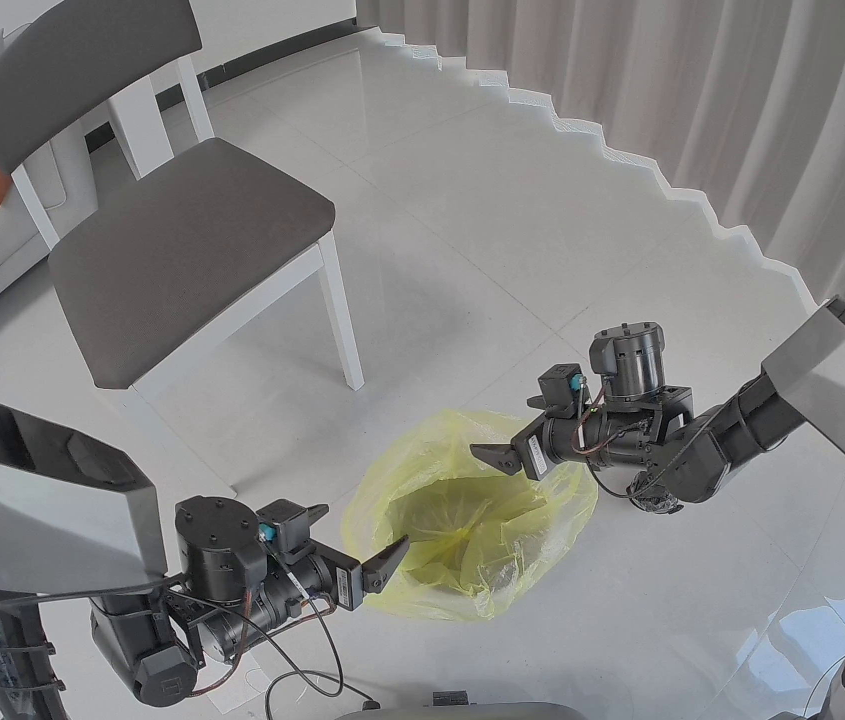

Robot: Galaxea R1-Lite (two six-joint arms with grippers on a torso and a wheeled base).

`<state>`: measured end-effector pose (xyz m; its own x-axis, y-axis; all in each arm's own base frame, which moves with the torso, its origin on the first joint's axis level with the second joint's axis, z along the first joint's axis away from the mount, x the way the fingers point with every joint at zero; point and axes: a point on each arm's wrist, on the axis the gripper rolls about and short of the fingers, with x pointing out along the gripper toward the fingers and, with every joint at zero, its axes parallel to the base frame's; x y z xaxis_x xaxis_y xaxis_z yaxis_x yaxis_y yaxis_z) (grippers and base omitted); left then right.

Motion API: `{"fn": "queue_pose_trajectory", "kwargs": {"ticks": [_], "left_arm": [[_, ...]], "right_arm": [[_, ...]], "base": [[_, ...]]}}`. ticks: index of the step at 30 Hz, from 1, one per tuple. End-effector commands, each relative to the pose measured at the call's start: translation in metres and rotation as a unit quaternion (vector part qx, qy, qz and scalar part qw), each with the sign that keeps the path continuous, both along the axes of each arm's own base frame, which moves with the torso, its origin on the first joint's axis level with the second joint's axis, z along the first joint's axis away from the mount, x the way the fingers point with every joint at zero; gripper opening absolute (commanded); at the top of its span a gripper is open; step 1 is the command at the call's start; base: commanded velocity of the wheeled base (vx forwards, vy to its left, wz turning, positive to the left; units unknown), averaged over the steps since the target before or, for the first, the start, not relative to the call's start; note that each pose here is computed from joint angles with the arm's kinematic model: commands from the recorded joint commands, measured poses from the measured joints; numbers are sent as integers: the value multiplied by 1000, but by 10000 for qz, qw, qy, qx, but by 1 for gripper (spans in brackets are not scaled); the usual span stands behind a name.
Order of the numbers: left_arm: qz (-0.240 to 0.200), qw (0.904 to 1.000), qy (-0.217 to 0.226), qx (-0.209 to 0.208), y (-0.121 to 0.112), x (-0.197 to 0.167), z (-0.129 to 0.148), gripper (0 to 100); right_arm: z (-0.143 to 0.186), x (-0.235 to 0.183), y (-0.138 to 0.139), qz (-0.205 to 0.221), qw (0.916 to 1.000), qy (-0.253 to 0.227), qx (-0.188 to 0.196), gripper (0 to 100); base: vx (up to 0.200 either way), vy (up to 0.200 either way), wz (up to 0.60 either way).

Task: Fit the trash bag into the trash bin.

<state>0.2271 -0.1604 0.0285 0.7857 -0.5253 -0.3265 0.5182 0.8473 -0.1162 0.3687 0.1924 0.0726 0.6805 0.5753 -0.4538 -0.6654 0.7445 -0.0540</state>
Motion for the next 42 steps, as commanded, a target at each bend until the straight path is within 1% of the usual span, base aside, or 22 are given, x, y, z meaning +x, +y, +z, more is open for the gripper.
{"fn": "queue_pose_trajectory", "kwargs": {"ticks": [1,3,5,7,9,12,14,15,19,22,24,27,28,31,35,42], "left_arm": [[100,9977,-551,-375,8,-4,35,100],[251,9969,-630,-408,16,-4,41,100],[389,9955,-730,-464,23,-1,47,100],[513,9937,-841,-532,28,3,53,100],[534,9929,-884,-594,30,2,57,100],[547,9929,-867,-607,31,0,57,100],[555,9931,-849,-594,32,-1,57,100],[563,9932,-836,-586,32,0,56,100],[663,9928,-820,-569,38,3,55,100],[733,9924,-813,-567,42,4,55,100],[761,9918,-830,-599,43,4,56,100],[793,9912,-837,-650,43,4,58,100],[793,9912,-837,-650,43,3,58,100],[803,9923,-734,-584,46,-2,55,100],[857,9918,-704,-639,48,-2,55,100],[868,9922,-655,-617,48,-2,53,100]], "right_arm": [[-27,8,14,91,9979,-184,-622,100],[-36,14,15,52,9946,-359,-974,100],[-42,18,18,72,9923,-457,-1152,100],[-43,22,23,107,9918,-528,-1156,100],[-46,26,27,127,9916,-512,-1184,100],[-49,31,30,128,9915,-506,-1188,100],[-52,33,37,163,9906,-558,-1235,100],[-50,33,41,100,9896,-640,-1286,0],[-50,38,46,-31,9881,-688,-1377,0],[-50,39,46,-25,9877,-694,-1401,0],[-46,41,47,19,9859,-819,-1462,0],[-33,47,50,18,9841,-1072,-1419,0],[-31,47,51,12,9838,-1090,-1420,0],[-12,50,57,39,9833,-1187,-1377,0],[6,47,64,83,9823,-1371,-1275,0],[11,48,74,25,9798,-1534,-1280,0]], "base": [[0,0,0],[0,0,0],[0,0,0],[0,0,0],[0,0,0],[0,0,0],[0,0,0],[0,0,0],[0,0,0],[0,0,0],[0,0,0],[0,0,0],[0,0,0],[0,0,0],[0,0,0],[0,0,0]]}}
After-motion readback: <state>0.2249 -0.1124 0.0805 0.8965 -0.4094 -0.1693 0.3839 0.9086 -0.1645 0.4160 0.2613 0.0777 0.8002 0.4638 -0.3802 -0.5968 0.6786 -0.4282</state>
